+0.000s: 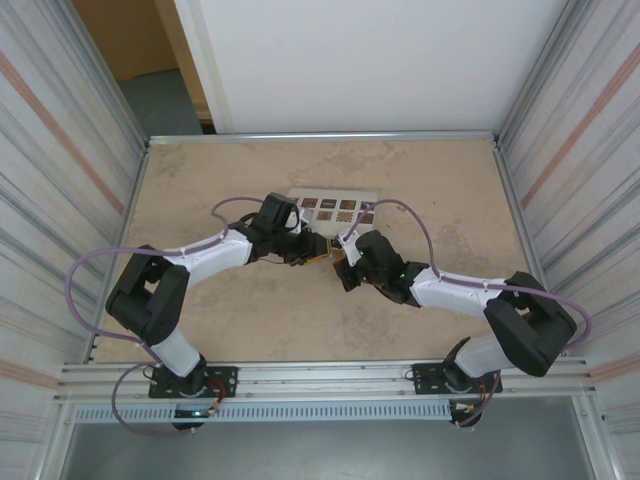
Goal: Unlock the padlock with the key
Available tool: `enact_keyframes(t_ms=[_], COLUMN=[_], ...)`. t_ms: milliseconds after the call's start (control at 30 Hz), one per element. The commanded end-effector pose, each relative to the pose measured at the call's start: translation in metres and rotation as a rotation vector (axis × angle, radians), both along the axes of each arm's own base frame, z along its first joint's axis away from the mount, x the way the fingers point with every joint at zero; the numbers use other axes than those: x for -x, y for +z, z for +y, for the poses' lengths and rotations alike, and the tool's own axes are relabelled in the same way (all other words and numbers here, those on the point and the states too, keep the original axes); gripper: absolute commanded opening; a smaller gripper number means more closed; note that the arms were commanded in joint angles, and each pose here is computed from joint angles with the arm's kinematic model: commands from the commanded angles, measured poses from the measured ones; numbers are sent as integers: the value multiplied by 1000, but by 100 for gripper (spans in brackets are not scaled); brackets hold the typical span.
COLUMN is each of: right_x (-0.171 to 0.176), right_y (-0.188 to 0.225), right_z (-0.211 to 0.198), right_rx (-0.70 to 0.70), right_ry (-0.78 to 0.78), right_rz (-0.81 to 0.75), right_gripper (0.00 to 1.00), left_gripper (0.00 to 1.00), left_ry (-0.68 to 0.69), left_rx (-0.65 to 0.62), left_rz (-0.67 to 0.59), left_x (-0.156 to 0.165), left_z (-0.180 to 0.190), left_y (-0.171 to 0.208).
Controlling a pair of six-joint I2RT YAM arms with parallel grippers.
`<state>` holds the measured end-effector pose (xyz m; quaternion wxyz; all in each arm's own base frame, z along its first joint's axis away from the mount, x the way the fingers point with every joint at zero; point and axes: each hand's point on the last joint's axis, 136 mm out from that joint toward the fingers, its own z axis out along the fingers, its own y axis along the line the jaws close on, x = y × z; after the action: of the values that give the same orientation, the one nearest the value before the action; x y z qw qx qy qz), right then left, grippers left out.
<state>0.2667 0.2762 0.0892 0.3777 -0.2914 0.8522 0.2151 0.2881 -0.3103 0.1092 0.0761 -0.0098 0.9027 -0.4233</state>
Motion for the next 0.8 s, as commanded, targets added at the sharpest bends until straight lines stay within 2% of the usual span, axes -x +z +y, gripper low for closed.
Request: enact_keyframes(t_ms=[0, 767], right_x=[1, -12], right_y=[7, 23], right_z=[0, 5], right_rx=[-27, -99], right_ry=[2, -26], right_rz=[-10, -61], right_gripper=[0, 0], left_gripper=[9, 10], left_ry=[-33, -38], left_rx=[82, 88], left_rz=[-36, -24], left_x=[2, 7], left_z=[-12, -13], left_y=[35, 32])
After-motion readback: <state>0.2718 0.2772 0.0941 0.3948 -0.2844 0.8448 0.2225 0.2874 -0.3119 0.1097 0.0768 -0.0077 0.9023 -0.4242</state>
